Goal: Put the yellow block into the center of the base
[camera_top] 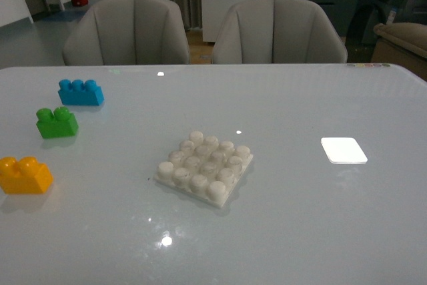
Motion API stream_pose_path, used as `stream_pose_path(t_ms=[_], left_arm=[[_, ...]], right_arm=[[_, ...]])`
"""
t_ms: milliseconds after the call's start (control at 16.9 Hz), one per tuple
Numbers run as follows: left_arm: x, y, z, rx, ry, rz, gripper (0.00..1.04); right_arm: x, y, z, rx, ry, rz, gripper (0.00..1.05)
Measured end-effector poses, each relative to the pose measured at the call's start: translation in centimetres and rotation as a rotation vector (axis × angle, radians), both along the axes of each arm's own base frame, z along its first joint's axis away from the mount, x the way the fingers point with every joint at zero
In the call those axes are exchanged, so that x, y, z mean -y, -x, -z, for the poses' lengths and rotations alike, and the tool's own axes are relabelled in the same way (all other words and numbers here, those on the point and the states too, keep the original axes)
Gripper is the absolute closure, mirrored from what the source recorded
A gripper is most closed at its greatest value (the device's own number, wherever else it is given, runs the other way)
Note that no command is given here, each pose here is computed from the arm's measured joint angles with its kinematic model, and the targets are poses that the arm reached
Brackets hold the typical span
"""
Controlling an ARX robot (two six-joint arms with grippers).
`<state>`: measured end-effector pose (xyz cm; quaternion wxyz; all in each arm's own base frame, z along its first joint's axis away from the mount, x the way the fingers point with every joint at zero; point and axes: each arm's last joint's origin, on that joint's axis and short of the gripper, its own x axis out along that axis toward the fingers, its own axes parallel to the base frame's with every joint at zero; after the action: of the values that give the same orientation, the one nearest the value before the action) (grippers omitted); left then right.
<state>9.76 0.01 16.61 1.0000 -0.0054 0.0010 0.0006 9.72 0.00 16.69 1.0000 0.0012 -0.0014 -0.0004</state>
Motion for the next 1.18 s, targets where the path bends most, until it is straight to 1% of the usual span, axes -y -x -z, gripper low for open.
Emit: stream_pose_path(t_ms=[177,296,414,532,591,650,768,828,887,946,1005,1123,1182], left_arm=[[0.00,0.00,0.00,0.000,0.000,0.000,0.07],[0.00,0.00,0.00,0.000,0.000,0.000,0.07],[0.00,0.00,0.00,0.000,0.000,0.000,0.07],[0.00,0.00,0.00,0.000,0.000,0.000,0.07],[0.00,0.00,0.00,0.000,0.000,0.000,0.07],[0.00,0.00,0.00,0.000,0.000,0.000,0.07],[0.00,0.00,0.00,0.000,0.000,0.000,0.07],[0.01,0.00,0.13,-0.021,0.002,-0.007,0.07],[0.28,-0.01,0.24,-0.199,0.041,-0.085,0.07],[0.43,-0.13,0.18,-0.275,0.068,-0.128,0.07],[0.46,-0.08,0.29,-0.284,0.091,-0.154,0.07],[0.63,-0.01,-0.06,-0.250,0.134,-0.152,0.07],[0.73,-0.01,-0.03,-0.253,0.142,-0.149,0.07]], right_arm=[[0.00,0.00,-0.02,0.002,0.000,0.000,1.03],[0.00,0.00,-0.02,0.002,0.000,0.000,0.88],[0.00,0.00,-0.02,0.002,0.000,0.000,0.68],[0.00,0.00,-0.02,0.002,0.000,0.000,0.51],[0.00,0.00,-0.02,0.002,0.000,0.000,0.31],[0.00,0.00,-0.02,0.002,0.000,0.000,0.06],[0.00,0.00,-0.02,0.002,0.000,0.000,0.06],[0.00,0.00,-0.02,0.002,0.000,0.000,0.06],[0.00,0.00,-0.02,0.002,0.000,0.000,0.06],[0.00,0.00,-0.03,0.003,0.000,-0.001,0.06],[0.00,0.00,-0.03,0.003,0.000,0.000,0.06],[0.00,0.00,-0.02,0.002,0.000,0.000,0.06],[0.00,0.00,-0.03,0.003,0.000,0.000,0.06]])
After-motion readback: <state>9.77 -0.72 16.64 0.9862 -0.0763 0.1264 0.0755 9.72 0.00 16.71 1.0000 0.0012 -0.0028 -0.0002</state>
